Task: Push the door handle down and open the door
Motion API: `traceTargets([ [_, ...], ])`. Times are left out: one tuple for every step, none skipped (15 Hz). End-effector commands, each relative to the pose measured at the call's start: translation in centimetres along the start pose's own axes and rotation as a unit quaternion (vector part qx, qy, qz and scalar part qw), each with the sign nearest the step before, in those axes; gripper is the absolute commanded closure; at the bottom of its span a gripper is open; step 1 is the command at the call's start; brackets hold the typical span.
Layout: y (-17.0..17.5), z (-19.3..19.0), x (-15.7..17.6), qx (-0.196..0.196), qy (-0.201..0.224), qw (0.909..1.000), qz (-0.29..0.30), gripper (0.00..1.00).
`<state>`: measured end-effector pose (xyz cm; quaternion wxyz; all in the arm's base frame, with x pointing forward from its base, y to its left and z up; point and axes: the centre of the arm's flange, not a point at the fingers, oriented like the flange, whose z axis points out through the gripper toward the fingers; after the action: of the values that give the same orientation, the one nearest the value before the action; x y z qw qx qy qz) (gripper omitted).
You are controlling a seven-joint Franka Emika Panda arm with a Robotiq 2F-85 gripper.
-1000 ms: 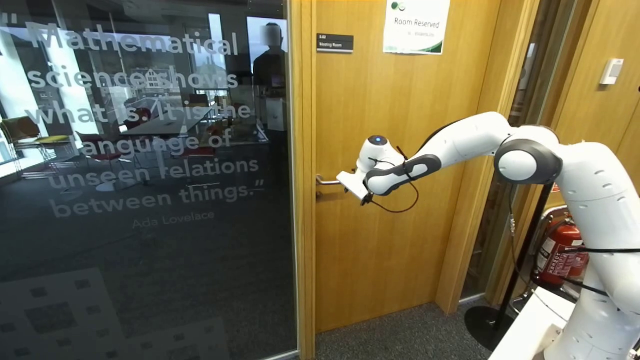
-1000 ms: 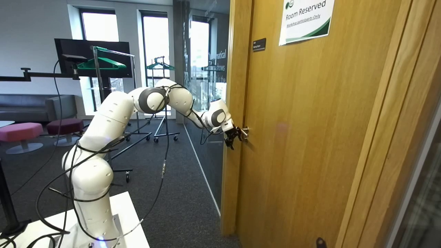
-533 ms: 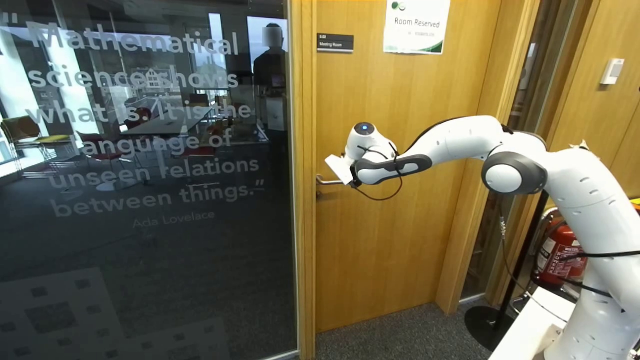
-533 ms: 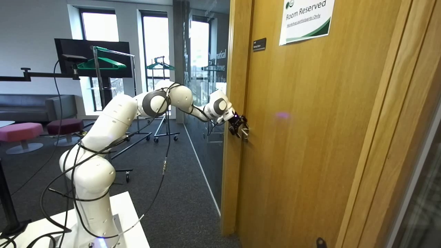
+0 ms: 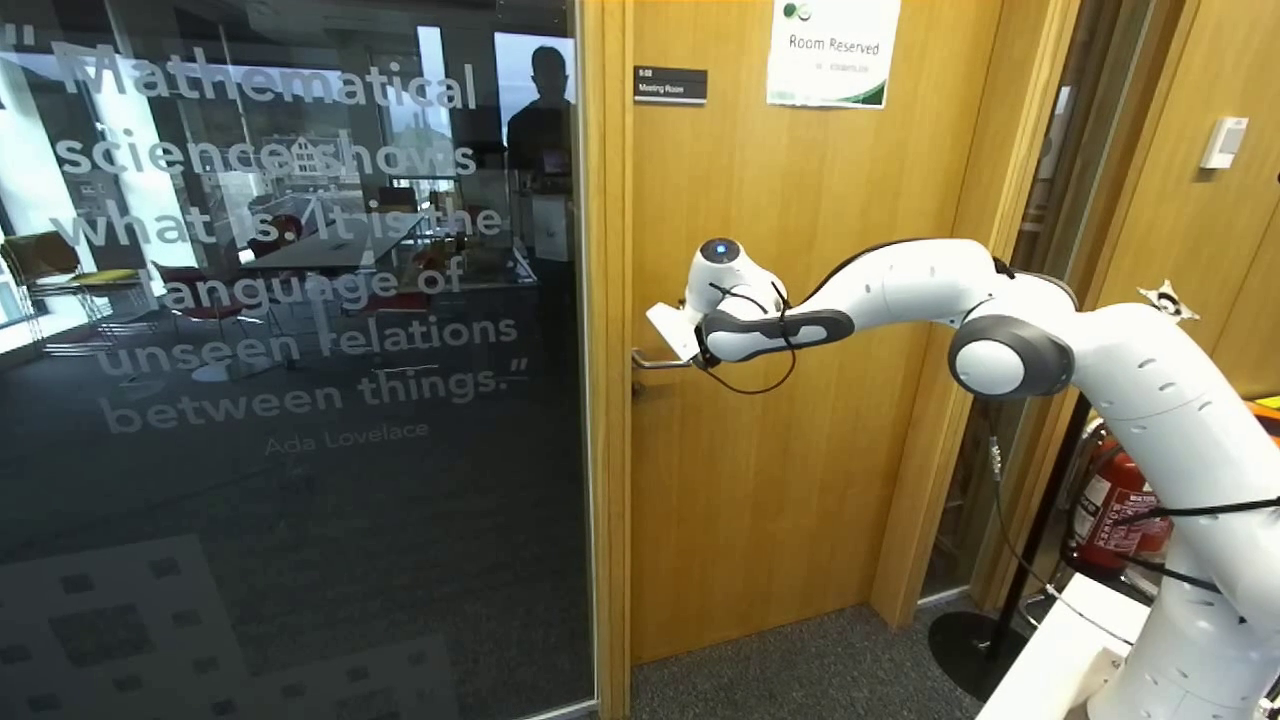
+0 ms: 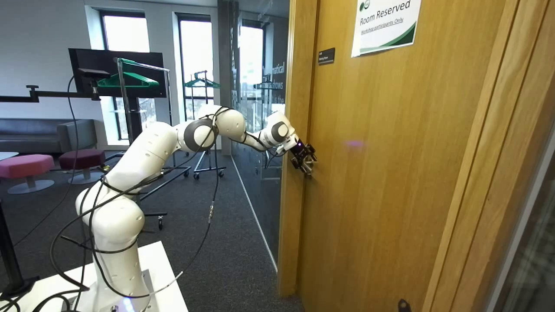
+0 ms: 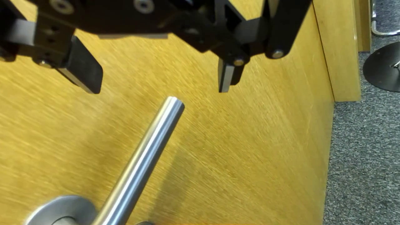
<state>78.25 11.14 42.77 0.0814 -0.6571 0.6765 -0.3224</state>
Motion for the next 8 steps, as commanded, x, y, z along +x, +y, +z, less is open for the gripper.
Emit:
traceTargets([
  [-0.3, 2.4, 0.0, -0.022, 0.006, 0.9996, 0.018, 0.00],
  [0.3, 3.2, -0.1, -0.030, 0.004, 0.9994, 0.017, 0.00],
  [0.7, 3.7, -0.3, -0.037, 0.002, 0.9991, 0.017, 0.00],
  [1.3, 4.4, -0.5, -0.047, -0.002, 0.9987, 0.021, 0.00],
  [1.7, 4.9, -0.8, -0.055, -0.005, 0.9982, 0.025, 0.00],
  [2.5, 5.5, -1.1, -0.066, -0.008, 0.9973, 0.030, 0.00],
  [3.0, 5.9, -1.3, -0.075, -0.010, 0.9964, 0.037, 0.00],
  [3.2, 6.0, -1.4, -0.078, -0.012, 0.9958, 0.045, 0.00],
])
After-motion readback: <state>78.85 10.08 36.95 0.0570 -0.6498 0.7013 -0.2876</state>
